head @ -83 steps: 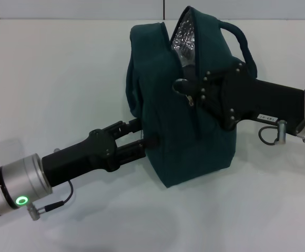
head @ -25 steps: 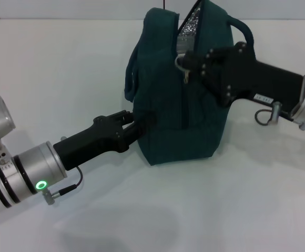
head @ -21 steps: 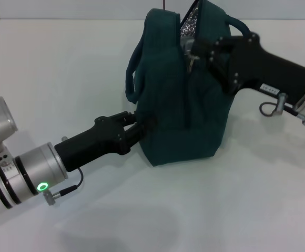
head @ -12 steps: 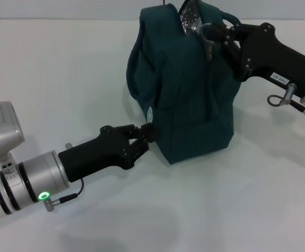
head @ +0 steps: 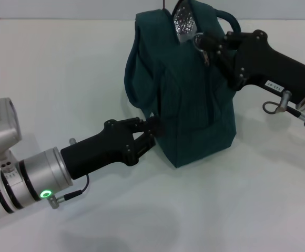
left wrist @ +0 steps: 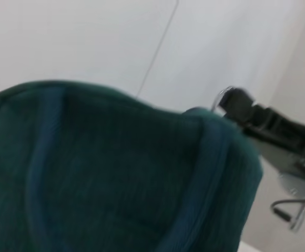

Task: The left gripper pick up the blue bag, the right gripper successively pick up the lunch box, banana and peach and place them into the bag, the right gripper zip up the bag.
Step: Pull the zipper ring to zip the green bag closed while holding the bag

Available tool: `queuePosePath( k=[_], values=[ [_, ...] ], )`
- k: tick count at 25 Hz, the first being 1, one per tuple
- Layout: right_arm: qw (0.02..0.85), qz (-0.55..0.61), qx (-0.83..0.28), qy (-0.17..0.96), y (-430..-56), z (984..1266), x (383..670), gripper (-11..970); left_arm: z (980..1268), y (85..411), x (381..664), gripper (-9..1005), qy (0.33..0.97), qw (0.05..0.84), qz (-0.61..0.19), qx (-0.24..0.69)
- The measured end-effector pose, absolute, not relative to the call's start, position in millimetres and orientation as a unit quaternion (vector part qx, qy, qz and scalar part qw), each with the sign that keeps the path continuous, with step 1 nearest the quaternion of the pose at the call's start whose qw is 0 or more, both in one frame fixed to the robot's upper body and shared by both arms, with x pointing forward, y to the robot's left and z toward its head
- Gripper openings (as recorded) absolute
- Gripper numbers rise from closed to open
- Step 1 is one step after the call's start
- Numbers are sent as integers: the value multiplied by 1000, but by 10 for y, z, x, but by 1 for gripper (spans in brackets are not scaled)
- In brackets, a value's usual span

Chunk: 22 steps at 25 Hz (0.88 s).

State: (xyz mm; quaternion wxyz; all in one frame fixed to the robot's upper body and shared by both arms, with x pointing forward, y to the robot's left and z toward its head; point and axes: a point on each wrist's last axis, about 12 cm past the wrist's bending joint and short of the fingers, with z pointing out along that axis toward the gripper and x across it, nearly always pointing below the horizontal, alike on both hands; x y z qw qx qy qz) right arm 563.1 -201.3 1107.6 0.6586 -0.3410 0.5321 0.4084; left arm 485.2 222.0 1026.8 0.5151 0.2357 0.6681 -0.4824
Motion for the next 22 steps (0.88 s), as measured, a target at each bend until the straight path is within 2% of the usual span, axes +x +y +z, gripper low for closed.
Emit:
queuePosePath(
  k=[2, 8, 18, 21, 22],
  values=[
    [657, 409, -343, 532, -2003, 11074, 5629, 11, 10290, 2227, 4844, 90, 662, 519, -489, 232],
    [646, 419, -366, 522, -1904, 11096, 5623, 12, 10303, 2235, 4831, 279, 656, 529, -492, 218],
    [643, 420, -374, 519, -1863, 11116, 5642, 12, 10261, 2136, 4901, 717, 669, 537, -481, 181],
    [643, 421, -373, 520, -1867, 11111, 5636, 12, 10265, 2141, 4912, 793, 668, 541, -480, 175],
    [643, 421, -373, 520, -1868, 11110, 5635, 12, 10268, 2140, 4915, 776, 668, 541, -480, 175]
  ],
)
